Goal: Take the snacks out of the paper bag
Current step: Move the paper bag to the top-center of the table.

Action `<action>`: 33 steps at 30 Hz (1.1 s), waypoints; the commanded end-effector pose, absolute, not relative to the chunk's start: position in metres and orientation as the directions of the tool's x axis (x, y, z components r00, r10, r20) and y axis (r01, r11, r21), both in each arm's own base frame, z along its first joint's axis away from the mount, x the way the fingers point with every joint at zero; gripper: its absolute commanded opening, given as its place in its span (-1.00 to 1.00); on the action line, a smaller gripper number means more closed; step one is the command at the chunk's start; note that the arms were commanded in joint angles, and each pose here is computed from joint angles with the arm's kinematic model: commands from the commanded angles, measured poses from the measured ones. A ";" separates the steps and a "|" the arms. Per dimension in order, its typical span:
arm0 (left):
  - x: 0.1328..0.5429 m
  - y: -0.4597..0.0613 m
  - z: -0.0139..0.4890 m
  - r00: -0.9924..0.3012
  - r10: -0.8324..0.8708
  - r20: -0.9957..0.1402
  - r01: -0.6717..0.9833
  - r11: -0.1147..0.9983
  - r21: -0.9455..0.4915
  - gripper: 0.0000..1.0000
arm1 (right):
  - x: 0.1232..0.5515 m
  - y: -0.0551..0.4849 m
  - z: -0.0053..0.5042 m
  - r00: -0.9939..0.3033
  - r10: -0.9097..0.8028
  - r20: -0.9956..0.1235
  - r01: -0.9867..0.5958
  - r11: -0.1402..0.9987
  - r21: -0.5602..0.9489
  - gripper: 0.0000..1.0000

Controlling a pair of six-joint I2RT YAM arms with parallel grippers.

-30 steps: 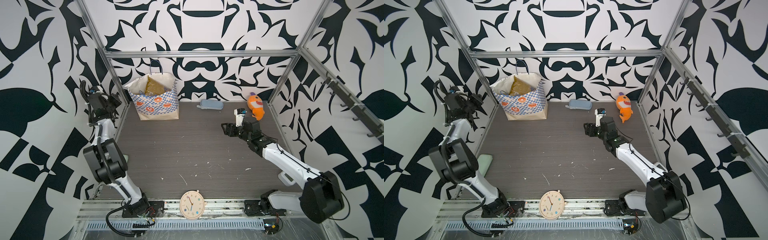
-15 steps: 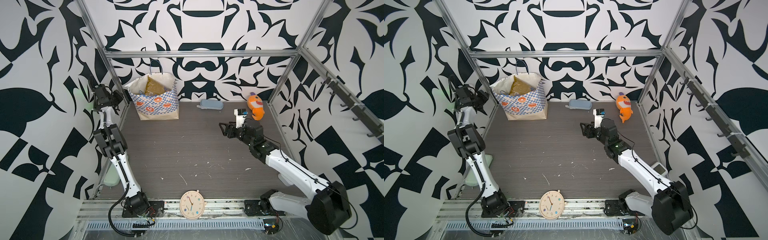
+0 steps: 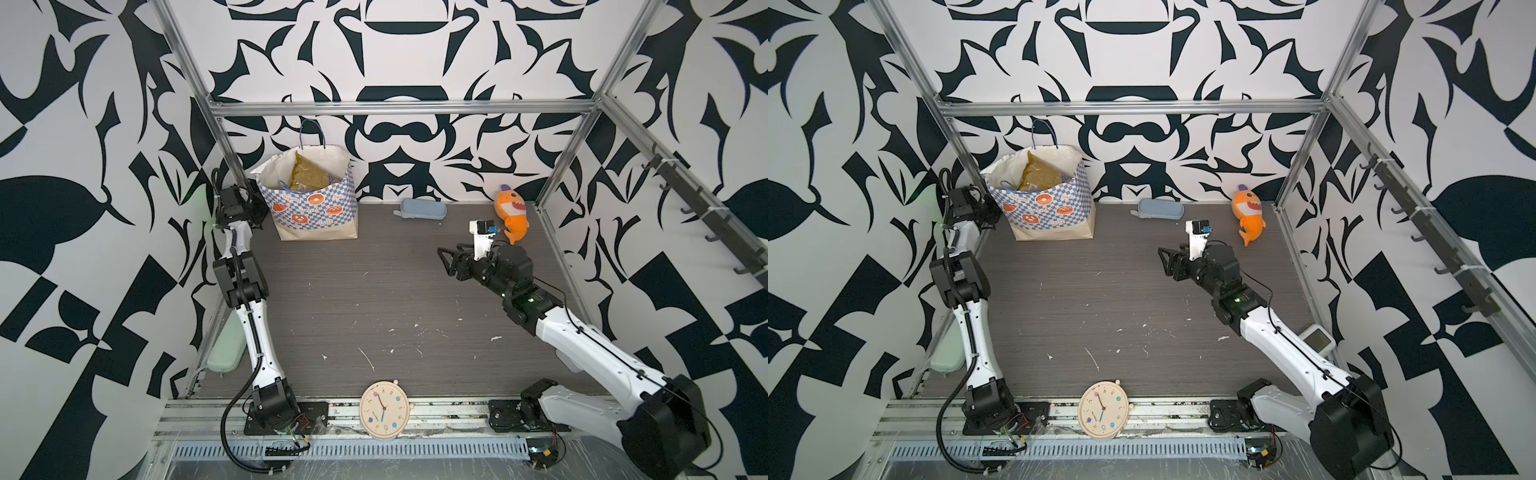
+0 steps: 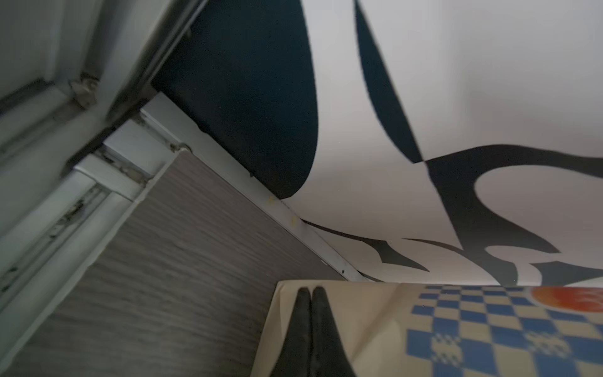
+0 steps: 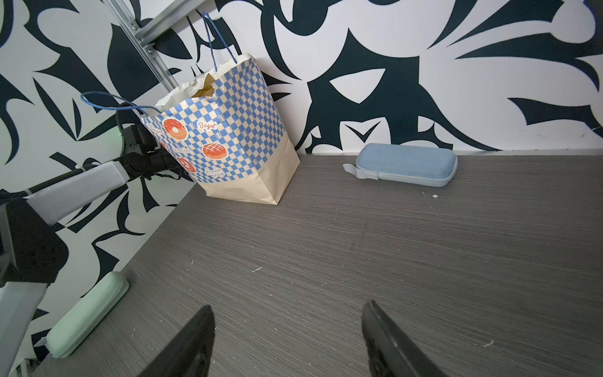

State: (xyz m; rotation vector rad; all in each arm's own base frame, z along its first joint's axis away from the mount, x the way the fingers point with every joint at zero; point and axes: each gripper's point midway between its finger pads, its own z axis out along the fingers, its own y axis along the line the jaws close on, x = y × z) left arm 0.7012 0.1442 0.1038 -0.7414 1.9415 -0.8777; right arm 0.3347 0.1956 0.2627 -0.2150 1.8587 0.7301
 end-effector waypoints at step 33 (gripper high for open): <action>0.661 -0.033 0.182 -0.710 -0.383 -0.590 0.315 0.577 -0.753 -1.00 | 0.419 0.222 0.288 -0.490 0.243 -0.837 -0.334 0.835 0.438 0.49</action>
